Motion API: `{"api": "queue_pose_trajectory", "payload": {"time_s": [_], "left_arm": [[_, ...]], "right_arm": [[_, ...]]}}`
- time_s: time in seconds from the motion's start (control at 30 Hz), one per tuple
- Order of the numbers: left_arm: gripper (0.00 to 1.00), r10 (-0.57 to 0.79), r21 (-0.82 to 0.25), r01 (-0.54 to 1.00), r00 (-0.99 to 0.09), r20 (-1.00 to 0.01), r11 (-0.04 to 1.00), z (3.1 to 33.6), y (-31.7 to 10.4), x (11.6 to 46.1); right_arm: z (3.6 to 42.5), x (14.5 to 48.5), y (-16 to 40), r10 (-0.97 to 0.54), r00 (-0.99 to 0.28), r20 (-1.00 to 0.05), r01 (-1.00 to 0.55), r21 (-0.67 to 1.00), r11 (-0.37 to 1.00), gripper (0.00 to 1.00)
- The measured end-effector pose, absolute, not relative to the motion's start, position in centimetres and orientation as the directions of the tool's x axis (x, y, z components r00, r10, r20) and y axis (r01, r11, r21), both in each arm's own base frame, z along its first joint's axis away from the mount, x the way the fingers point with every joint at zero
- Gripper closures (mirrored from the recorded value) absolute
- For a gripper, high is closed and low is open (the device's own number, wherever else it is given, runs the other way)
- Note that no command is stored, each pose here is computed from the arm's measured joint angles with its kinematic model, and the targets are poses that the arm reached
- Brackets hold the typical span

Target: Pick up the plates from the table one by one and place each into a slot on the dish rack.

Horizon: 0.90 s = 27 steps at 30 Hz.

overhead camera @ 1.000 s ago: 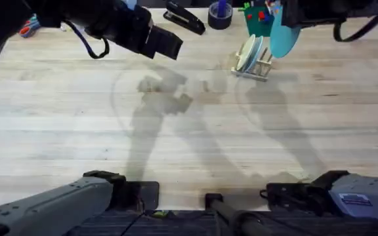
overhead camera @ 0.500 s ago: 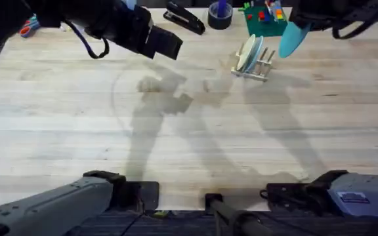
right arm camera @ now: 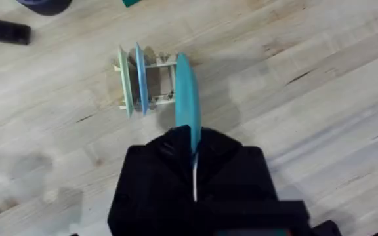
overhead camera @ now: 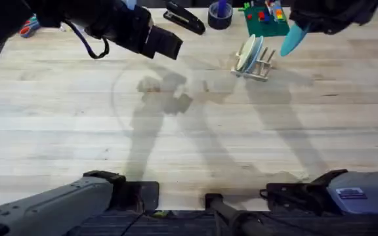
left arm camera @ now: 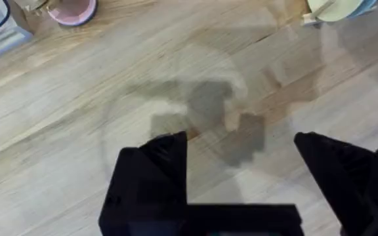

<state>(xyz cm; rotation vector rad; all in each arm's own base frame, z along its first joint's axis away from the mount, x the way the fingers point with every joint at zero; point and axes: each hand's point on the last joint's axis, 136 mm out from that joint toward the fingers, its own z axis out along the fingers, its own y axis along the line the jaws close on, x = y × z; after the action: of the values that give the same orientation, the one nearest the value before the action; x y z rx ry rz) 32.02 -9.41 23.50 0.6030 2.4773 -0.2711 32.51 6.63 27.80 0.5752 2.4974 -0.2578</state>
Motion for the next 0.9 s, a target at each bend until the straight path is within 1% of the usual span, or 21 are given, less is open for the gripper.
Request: {"api": "queue_pose_trajectory", "payload": {"time_s": [0.37,0.63,0.9], "left_arm": [[0.005,0.360,-0.060,0.475,-0.736,-0.573,0.878,23.5,-9.4,32.0],[0.006,0.360,-0.059,0.475,-0.736,-0.573,0.878,23.5,-9.4,32.0],[0.005,0.360,-0.059,0.475,-0.736,-0.573,0.878,23.5,-9.4,32.0]], "right_arm": [[25.1,34.9,7.6,0.336,-0.774,-0.536,0.452,-0.097,0.887,0.973],[22.9,36.2,6.7,0.344,-0.793,-0.504,0.470,-0.145,0.871,0.973],[22.0,37.6,6.4,0.376,-0.801,-0.467,0.462,-0.083,0.883,0.973]]}}
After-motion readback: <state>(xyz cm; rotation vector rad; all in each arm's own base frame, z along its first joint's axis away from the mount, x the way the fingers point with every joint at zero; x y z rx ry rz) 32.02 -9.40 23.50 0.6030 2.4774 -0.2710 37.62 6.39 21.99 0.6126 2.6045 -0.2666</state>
